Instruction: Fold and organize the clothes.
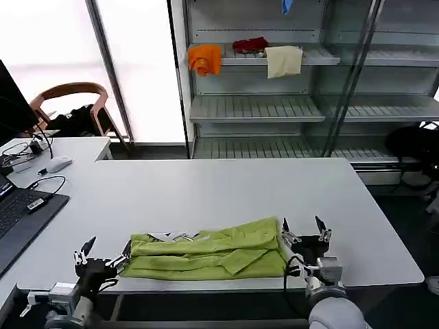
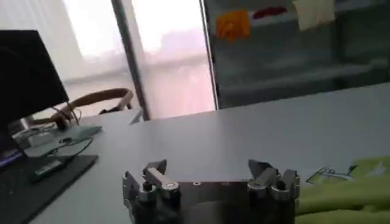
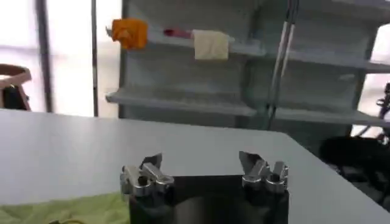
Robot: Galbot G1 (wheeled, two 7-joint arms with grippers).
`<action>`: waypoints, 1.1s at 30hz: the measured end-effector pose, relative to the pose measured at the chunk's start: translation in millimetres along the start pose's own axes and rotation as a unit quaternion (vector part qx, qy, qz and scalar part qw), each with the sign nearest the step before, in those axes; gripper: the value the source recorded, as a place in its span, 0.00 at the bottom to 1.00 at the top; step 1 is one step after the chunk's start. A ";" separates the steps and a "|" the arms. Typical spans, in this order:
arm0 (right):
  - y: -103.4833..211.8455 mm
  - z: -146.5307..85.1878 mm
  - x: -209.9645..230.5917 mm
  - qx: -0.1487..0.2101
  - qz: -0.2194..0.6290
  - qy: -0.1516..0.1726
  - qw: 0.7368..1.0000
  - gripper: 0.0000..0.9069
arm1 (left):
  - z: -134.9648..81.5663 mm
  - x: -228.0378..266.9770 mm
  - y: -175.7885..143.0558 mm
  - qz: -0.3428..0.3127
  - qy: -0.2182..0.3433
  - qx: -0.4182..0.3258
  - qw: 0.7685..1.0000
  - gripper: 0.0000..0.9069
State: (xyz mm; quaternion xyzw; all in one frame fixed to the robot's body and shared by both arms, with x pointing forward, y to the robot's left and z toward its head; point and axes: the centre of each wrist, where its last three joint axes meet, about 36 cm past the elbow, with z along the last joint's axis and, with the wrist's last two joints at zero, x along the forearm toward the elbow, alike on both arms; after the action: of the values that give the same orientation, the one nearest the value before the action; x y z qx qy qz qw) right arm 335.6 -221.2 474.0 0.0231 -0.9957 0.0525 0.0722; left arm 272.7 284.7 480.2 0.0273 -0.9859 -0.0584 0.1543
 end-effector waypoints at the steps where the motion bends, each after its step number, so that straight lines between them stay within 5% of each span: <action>1: -4.4 1.1 -0.5 -0.002 -0.008 -0.005 1.000 1.00 | 1.5 0.7 -1.8 0.000 -0.003 0.014 1.000 1.00; 10: -42.5 7.7 6.5 -0.020 -0.040 -0.045 0.998 1.00 | 22.2 -5.4 -13.4 -0.005 -0.017 0.090 0.996 1.00; 27: -56.3 34.4 24.5 -0.018 -0.060 -0.047 0.997 1.00 | 78.6 -45.3 -27.3 -0.019 0.018 0.152 0.988 1.00; 28: -56.5 34.8 24.9 -0.017 -0.061 -0.048 0.997 1.00 | 79.7 -46.8 -27.8 -0.019 0.019 0.154 0.988 0.96; 29: -56.6 35.1 25.4 -0.016 -0.061 -0.049 0.997 1.00 | 80.5 -48.4 -28.1 -0.018 0.019 0.157 0.987 0.74; 30: -56.5 35.5 26.0 -0.016 -0.061 -0.050 0.997 1.00 | 81.4 -50.0 -28.7 -0.017 0.018 0.160 0.987 0.63; 31: -56.3 35.7 26.7 -0.016 -0.062 -0.050 0.997 1.00 | 82.3 -51.3 -29.6 -0.016 0.018 0.163 0.986 0.36; 33: -56.1 36.6 28.0 -0.015 -0.063 -0.051 0.997 1.00 | 83.9 -53.8 -31.7 -0.014 0.019 0.169 0.985 0.06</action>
State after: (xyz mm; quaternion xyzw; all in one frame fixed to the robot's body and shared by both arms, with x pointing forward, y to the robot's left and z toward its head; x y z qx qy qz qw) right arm 305.8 -282.0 447.7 0.0871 -0.9954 0.0314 0.0251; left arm 299.2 266.1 380.7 0.0676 -0.9781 0.1072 0.1650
